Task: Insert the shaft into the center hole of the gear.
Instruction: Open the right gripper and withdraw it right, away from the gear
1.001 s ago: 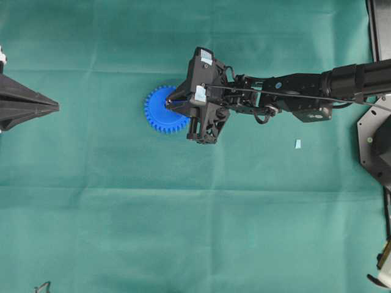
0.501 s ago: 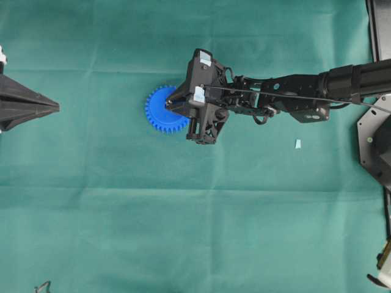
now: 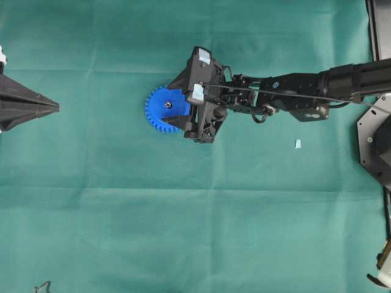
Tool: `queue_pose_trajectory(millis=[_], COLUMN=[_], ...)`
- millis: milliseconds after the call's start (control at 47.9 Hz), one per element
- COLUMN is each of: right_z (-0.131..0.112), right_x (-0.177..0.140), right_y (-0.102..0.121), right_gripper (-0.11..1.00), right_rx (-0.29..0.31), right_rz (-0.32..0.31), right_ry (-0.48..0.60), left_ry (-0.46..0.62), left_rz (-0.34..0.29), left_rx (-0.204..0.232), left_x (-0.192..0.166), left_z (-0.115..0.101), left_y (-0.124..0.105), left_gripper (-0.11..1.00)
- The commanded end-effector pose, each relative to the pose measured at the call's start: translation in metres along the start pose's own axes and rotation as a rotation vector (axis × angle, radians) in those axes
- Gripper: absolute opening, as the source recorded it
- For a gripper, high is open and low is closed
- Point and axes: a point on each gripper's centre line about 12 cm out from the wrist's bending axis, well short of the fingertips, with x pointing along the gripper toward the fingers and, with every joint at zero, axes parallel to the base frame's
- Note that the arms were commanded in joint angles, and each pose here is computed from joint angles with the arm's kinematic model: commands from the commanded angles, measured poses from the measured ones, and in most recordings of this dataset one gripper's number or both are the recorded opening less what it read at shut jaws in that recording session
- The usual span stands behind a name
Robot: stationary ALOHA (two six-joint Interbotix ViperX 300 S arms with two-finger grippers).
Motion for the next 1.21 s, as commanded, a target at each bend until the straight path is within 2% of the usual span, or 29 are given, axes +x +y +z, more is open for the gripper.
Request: queue_pose_trajectory(millis=[0,250,417,835,1189], right_z=[0.031,0.057,0.065,0.051,0.049], right_x=[-0.02,-0.061,-0.089,-0.136,-0.139], right_y=[0.005,0.009,0.01,0.005,0.004], right_gripper=[0.91,0.91,0.91,0.91,0.91], right_rx=[0.005,-0.005,-0.008,-0.006,-0.006], right_rz=[0.015,0.037,0.047,0.053,0.053], right_ry=[-0.077,-0.161,-0.21,-0.284,-0.291], left_ry=[-0.02,-0.021,-0.023,-0.028,-0.028], left_rz=[-0.002,-0.002,-0.002,-0.002,-0.002], left_rx=[0.002,0.002,0.0,0.002,0.003], left_x=[0.002,0.002,0.002,0.001,0.001], left_z=[0.009,0.009,0.01,0.011,0.011], left_y=[0.0,0.0,0.0,0.0,0.0], left_gripper=[0.0,0.0,0.0,0.0,0.0])
